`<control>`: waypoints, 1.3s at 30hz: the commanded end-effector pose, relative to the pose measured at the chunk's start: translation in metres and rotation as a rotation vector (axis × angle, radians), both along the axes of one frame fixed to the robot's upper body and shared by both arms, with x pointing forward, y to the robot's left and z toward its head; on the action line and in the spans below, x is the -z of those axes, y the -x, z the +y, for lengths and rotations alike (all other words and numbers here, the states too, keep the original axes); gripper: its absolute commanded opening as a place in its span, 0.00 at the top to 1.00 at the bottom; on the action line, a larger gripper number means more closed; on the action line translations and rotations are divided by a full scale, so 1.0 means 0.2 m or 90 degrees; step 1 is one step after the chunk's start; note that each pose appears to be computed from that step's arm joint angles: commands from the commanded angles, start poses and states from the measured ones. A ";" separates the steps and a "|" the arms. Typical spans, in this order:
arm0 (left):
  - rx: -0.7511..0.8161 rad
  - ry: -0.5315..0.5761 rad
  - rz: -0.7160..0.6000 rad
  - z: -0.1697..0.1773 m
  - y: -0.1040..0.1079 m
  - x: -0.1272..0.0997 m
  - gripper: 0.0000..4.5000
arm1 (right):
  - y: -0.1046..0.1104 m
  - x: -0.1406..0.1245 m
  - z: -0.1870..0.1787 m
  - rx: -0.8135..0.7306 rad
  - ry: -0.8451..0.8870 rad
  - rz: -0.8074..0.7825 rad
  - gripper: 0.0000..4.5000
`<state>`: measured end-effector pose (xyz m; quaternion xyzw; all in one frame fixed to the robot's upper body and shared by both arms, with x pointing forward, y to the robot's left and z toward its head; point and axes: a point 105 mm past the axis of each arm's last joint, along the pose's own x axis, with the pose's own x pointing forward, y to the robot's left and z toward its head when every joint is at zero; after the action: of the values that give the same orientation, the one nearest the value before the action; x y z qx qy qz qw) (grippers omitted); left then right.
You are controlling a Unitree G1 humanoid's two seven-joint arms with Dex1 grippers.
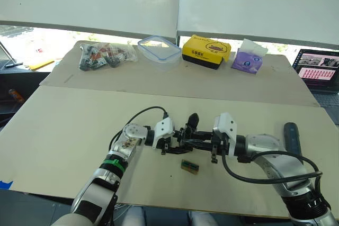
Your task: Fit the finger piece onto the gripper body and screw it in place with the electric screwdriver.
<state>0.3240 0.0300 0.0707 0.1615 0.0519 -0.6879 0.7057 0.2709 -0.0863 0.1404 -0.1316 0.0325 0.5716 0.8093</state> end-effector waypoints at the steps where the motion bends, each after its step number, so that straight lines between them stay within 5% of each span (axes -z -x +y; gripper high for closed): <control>1: 0.020 -0.034 0.032 0.01 0.05 0.08 0.49 | -0.03 0.18 -0.07 0.043 0.069 0.079 0.92; 10: 0.019 -0.034 0.032 0.01 0.04 0.08 0.49 | -0.02 0.16 -0.07 0.025 0.044 0.092 0.92; 16: 0.015 -0.035 0.032 0.01 0.04 0.08 0.49 | 0.00 -0.03 -0.01 -0.033 -0.007 -0.015 0.92; 18: 0.007 -0.029 0.039 0.02 0.04 0.08 0.49 | -0.01 -0.06 -0.02 -0.027 -0.019 -0.018 0.69; 27: -0.006 -0.024 0.035 0.02 0.02 0.08 0.49 | 0.03 -0.19 -0.02 -0.062 -0.109 -0.085 0.00; 35: -0.043 -0.001 0.040 0.00 -0.02 0.05 0.49 | 0.09 -0.30 -0.10 -0.048 -0.152 -0.167 0.00; 39: -0.065 0.020 0.035 -0.01 -0.05 0.02 0.09 | 0.13 -0.35 -0.17 -0.018 -0.150 -0.193 0.00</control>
<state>0.3299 0.0252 0.0700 0.1346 0.0578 -0.6689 0.7287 0.2515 -0.1149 0.1917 -0.1039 -0.1218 0.5666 0.8083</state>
